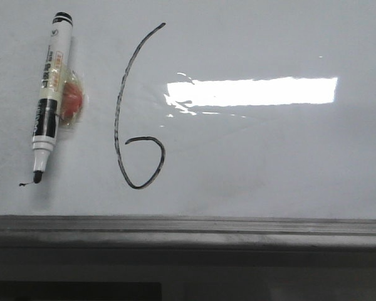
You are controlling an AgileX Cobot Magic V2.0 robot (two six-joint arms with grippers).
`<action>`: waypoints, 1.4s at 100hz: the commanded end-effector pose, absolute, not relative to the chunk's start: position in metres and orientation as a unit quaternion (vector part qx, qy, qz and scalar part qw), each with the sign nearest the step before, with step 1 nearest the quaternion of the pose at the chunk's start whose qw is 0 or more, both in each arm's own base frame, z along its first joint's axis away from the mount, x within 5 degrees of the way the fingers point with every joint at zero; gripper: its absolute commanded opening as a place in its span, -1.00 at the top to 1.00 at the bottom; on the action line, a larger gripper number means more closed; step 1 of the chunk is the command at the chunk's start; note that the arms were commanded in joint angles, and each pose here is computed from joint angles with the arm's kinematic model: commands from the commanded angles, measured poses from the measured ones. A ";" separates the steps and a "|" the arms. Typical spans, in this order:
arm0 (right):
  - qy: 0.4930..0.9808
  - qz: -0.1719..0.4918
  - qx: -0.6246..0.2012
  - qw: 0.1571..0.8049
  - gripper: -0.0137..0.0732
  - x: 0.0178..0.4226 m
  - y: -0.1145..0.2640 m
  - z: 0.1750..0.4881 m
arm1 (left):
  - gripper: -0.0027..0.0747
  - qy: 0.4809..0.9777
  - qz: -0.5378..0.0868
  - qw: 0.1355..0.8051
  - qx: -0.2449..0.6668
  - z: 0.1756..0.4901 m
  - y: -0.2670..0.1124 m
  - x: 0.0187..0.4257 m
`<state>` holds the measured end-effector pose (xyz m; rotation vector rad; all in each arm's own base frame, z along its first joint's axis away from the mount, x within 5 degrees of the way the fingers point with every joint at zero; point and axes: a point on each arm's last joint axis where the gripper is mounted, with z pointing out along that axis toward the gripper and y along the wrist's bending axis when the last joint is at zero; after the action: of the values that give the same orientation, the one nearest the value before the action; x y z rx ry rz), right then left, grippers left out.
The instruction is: Write number 6 on whiteboard
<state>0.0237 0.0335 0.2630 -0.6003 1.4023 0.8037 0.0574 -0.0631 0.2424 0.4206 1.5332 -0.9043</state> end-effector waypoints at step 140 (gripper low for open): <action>0.612 0.345 -0.262 0.661 0.81 0.028 0.036 0.266 | 0.98 0.657 -0.085 0.739 0.122 0.237 -0.019 0.061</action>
<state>0.0265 0.0374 0.2522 -0.6262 1.4583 0.7909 0.0629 -0.0269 0.2285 0.3417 1.4674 -0.2863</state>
